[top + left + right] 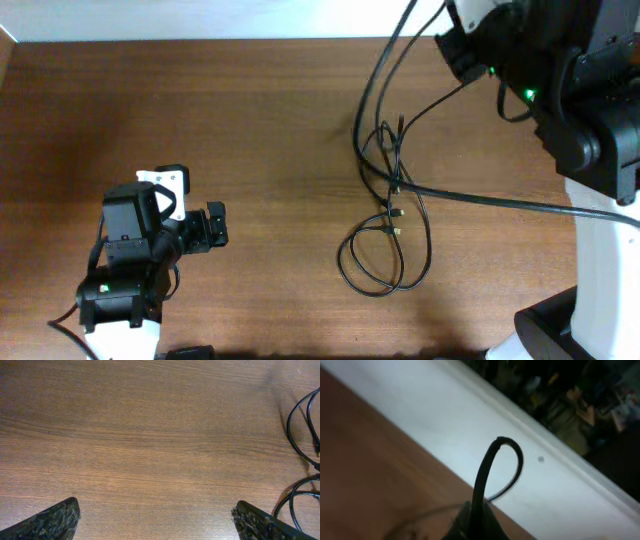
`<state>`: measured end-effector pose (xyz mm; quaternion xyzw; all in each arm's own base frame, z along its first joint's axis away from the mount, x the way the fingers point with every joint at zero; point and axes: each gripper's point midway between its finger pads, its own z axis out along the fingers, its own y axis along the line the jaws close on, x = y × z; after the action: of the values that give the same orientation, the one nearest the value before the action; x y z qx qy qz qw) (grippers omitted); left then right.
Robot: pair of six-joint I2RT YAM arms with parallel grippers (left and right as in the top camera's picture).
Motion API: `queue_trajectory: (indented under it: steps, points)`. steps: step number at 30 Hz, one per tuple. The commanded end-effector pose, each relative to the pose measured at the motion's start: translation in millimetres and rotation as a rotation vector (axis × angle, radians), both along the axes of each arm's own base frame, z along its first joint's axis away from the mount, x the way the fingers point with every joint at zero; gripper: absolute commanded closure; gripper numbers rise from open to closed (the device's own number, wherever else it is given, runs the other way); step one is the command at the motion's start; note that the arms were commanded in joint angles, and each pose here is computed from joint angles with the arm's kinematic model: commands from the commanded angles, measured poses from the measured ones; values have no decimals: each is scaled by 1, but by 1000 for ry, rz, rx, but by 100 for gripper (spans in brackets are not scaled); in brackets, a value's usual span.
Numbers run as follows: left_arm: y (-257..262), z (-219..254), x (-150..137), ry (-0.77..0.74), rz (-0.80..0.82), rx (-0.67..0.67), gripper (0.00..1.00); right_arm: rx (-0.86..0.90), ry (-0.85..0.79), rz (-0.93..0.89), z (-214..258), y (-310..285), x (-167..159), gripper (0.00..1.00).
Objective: Untangle cables
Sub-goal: 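Lift the right gripper away, leaving the loosened cables on the table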
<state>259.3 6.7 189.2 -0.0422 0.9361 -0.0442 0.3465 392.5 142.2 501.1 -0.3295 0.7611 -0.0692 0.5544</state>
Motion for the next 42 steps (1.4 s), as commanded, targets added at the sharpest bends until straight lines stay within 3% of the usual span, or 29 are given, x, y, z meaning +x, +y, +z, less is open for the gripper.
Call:
queue_trajectory:
  steps: [1,4,5,8,14,19,22,29,42]
  points:
    - [0,4,1,-10,8,-16,1,-182,67,-52,-31,-15,13,96]
    - [0,4,1,-10,8,-16,1,-313,198,-141,-77,-31,29,96]
    - [0,4,1,-10,8,-16,1,-373,246,-254,-96,-47,43,96]
    - [0,4,1,-10,8,-16,1,-327,290,-394,-116,-70,61,96]
    - [0,4,1,-10,8,-16,1,-280,209,-886,-91,-182,51,96]
    - [0,4,1,-10,8,-16,1,-89,229,-733,-81,-166,42,96]
    - [0,4,1,-10,8,-16,1,5,228,-650,-65,-153,17,96]
    - [0,4,1,-10,8,-16,1,182,206,-736,-45,-159,-23,96]
    - [0,4,1,-10,8,-16,1,254,348,-1019,-74,-237,-68,96]
